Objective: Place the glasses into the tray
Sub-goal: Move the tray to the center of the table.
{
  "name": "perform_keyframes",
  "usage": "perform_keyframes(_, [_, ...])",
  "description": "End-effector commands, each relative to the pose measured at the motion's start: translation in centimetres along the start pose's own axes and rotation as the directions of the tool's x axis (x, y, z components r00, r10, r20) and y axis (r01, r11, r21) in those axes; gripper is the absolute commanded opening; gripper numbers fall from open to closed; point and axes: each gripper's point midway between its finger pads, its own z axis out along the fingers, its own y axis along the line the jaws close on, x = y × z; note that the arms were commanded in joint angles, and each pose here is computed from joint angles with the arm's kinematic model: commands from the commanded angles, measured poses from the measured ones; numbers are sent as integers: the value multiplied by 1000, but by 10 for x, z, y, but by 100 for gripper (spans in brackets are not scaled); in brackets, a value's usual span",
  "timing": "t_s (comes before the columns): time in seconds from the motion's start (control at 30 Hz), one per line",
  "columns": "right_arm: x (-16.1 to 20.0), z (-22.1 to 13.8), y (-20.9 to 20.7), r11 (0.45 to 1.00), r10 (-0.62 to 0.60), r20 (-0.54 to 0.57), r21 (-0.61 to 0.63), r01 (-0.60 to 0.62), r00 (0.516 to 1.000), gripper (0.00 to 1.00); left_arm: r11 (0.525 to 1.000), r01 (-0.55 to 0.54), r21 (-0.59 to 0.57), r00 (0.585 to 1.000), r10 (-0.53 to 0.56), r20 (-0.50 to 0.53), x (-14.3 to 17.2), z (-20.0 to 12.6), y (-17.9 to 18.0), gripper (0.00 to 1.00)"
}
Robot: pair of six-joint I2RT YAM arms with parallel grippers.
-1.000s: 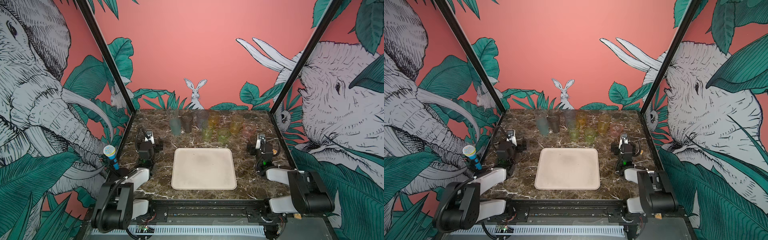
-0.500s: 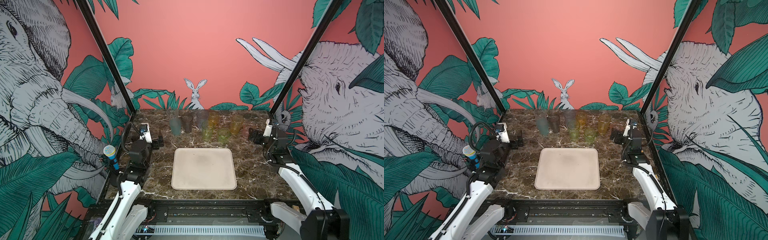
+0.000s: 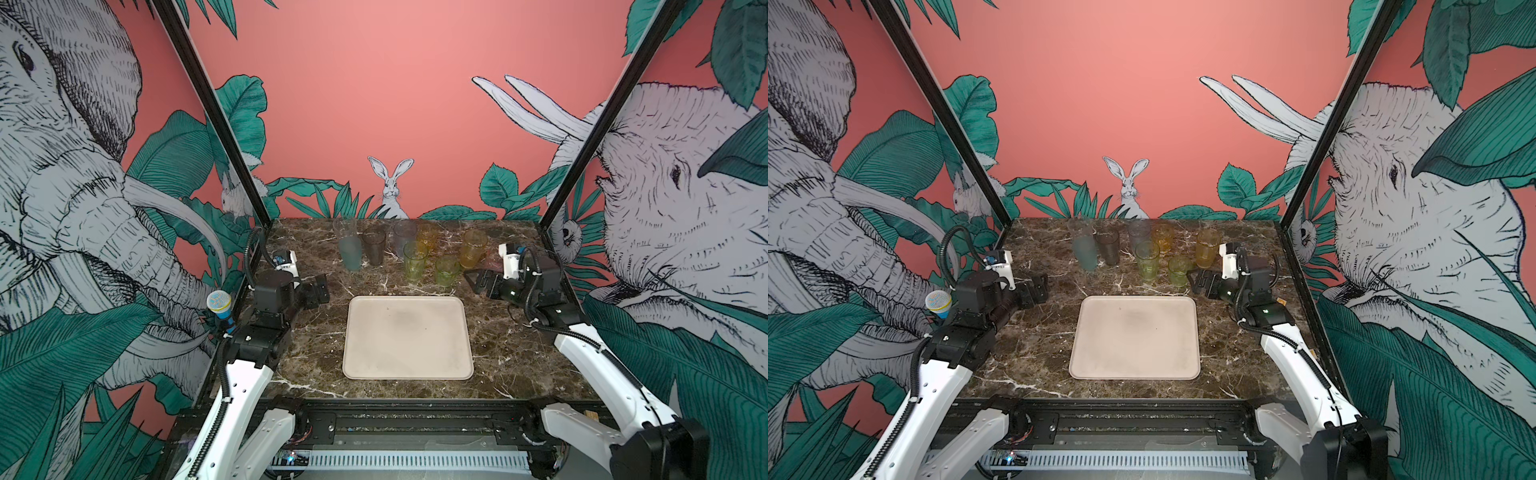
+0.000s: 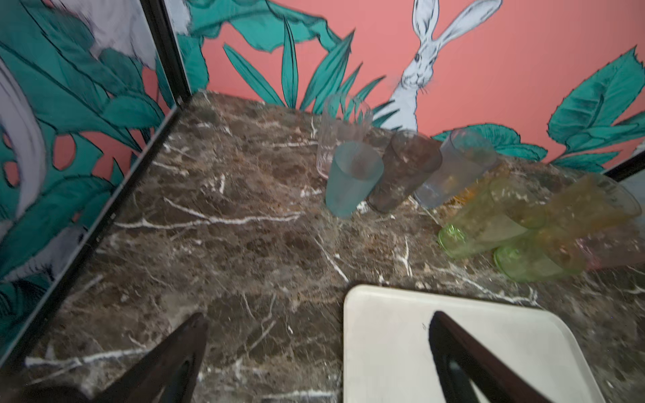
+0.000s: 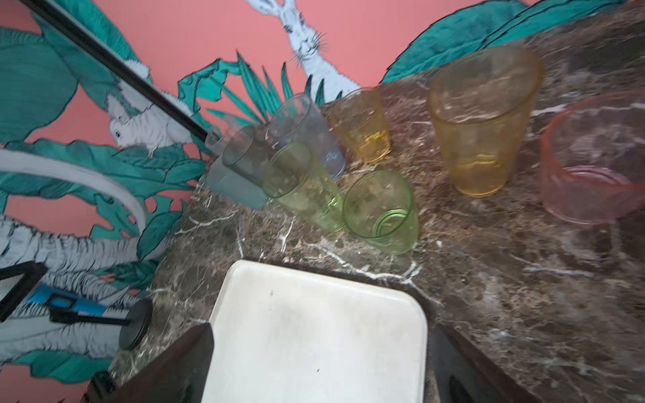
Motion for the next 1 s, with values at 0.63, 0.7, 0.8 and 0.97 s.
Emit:
perform_keyframes(0.63, [26, 31, 52, 987, -147, -130, -77, 138, 981, 98, 985, 97, 141, 757, 18, -653, 193, 21, -44, 84])
perform_keyframes(0.7, [26, 31, 55, 987, -152, -133, -80, 143, 979, 98, 988, 97, 117, 736, 7, -677, 204, 24, -41, 80])
perform_keyframes(0.8, [26, 32, 56, 986, -158, -129, -77, 149, 979, 98, 993, 82, 83, 745, -6, -667, 209, 28, -34, 76])
perform_keyframes(0.97, [27, 33, 55, 985, -165, -141, -68, 156, 976, 98, 997, 50, 56, 734, 1, -679, 219, 32, -25, 58])
